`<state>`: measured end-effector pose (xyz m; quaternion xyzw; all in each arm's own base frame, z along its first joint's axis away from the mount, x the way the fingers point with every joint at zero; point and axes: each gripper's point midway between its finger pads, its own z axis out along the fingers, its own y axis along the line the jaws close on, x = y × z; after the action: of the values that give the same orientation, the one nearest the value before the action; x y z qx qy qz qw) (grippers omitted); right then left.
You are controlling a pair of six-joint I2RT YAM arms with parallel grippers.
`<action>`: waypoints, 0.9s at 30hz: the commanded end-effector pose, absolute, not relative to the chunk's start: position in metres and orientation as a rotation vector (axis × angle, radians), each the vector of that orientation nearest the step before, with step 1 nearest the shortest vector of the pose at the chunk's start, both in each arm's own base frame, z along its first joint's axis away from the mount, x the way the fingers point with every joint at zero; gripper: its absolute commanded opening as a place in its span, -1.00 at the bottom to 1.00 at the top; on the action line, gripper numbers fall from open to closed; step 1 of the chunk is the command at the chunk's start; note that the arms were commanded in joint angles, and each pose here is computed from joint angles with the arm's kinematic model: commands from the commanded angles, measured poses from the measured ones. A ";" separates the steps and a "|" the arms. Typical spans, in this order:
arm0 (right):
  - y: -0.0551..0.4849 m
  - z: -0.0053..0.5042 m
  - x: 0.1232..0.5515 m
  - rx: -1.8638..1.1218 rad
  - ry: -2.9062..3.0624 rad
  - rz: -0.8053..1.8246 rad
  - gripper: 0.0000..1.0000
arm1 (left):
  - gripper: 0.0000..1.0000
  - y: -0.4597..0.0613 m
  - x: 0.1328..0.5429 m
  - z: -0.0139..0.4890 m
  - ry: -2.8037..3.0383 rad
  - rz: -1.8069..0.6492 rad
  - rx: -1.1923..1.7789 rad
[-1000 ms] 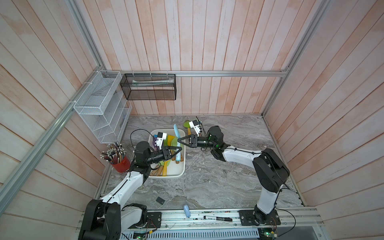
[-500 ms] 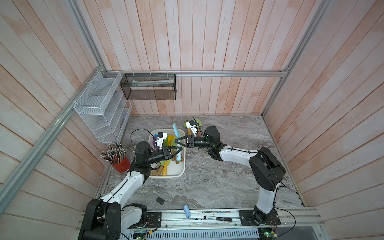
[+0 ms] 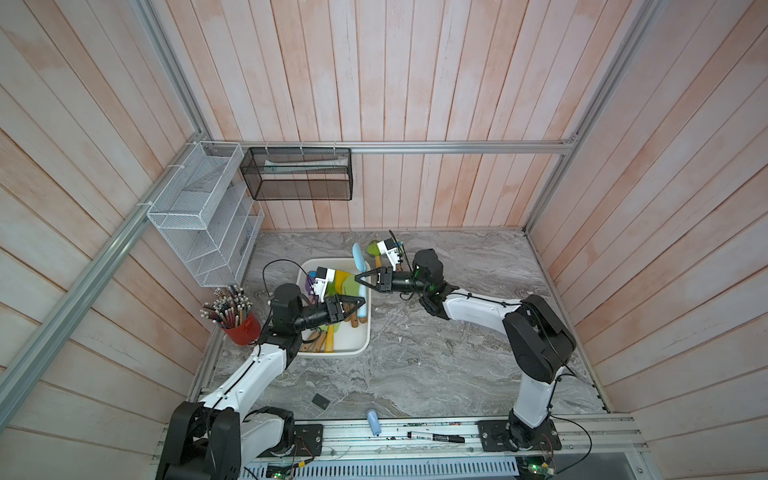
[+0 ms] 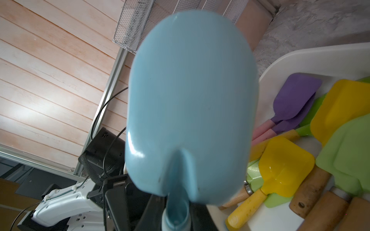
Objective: Take the shovel out of the storage box
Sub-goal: Pick up the shovel from the storage box.
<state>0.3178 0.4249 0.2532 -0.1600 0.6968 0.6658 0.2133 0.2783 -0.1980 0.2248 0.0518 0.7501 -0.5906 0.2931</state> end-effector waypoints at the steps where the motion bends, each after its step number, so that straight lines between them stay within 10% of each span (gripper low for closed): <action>1: 0.408 0.272 0.326 -0.435 1.883 1.794 -0.74 | 0.04 -0.194 0.283 0.231 1.984 -1.506 0.167; 27: 0.249 0.212 0.488 0.007 2.204 0.884 -0.72 | 0.05 -0.147 0.302 0.168 2.290 -0.930 -0.005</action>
<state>0.4750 0.2625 0.2302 0.0020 0.8376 0.4007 0.3714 0.2979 -0.1522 0.1596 -0.0114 0.8711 -0.3806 0.3101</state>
